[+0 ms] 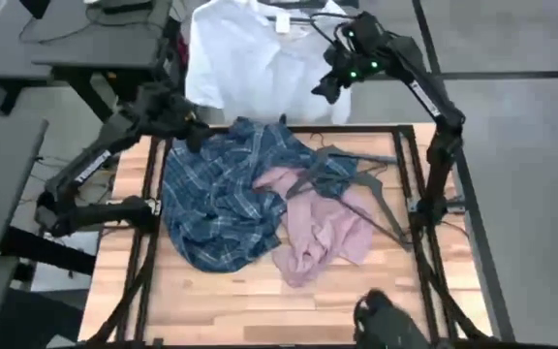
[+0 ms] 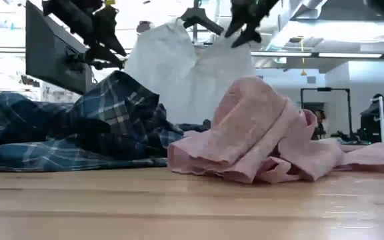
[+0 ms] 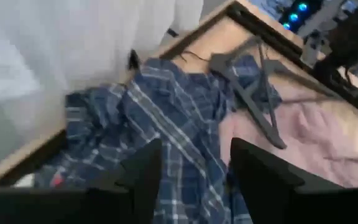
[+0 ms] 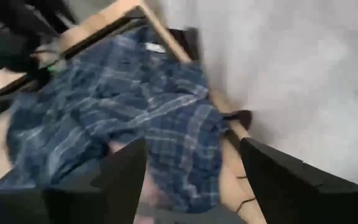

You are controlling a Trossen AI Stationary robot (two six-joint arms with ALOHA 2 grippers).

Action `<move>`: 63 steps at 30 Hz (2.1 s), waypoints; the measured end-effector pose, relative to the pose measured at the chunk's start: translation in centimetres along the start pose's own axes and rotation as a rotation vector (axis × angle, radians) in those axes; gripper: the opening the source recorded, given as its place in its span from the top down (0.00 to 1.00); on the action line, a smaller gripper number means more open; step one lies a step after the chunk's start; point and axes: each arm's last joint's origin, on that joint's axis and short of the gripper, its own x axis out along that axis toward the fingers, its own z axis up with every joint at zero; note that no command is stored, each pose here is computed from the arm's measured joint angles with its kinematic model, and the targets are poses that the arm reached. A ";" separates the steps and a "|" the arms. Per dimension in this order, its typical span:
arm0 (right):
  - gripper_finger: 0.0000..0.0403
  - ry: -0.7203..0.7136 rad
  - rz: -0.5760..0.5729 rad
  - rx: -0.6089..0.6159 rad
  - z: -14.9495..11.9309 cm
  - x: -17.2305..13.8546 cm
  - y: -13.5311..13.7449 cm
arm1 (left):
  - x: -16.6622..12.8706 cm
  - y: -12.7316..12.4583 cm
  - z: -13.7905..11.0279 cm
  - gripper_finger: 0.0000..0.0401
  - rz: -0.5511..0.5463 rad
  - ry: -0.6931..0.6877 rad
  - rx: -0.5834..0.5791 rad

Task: Hang clothes
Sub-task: Hang the blue long sleeve on the hanger rack

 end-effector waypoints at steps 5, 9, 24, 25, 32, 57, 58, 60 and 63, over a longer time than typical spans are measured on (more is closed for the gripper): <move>0.38 0.006 0.073 -0.068 -2.7 -0.6 3.9 | 0.4 -1.1 -0.1 0.57 -0.039 0.020 0.031; 0.38 -0.089 0.102 -0.100 -6.1 -0.2 6.6 | 0.5 -3.2 -0.5 0.57 -0.061 0.040 0.073; 0.38 -0.034 0.093 0.036 -16.4 1.7 7.7 | 2.9 -7.4 -2.5 0.57 0.117 0.204 0.004; 0.38 -0.010 0.089 0.025 -16.5 2.1 7.6 | 3.2 -7.1 -2.5 0.57 0.130 0.208 -0.017; 0.38 0.256 -0.004 0.050 -18.1 5.1 4.7 | 5.4 -5.2 -2.2 0.57 0.049 0.319 -0.147; 0.38 0.849 -0.290 0.251 -25.7 14.1 -12.9 | 6.1 -2.5 -2.6 0.57 0.069 0.406 0.063; 0.38 0.871 -0.285 0.261 -26.2 14.6 -13.2 | 6.1 -2.5 -2.6 0.57 0.069 0.406 0.065; 0.39 0.916 -0.283 0.272 -26.9 15.4 -13.7 | 6.1 -2.5 -2.6 0.57 0.069 0.406 0.065; 0.44 0.985 -0.295 0.269 -27.8 16.4 -14.0 | 6.1 -2.5 -2.5 0.57 0.069 0.398 0.062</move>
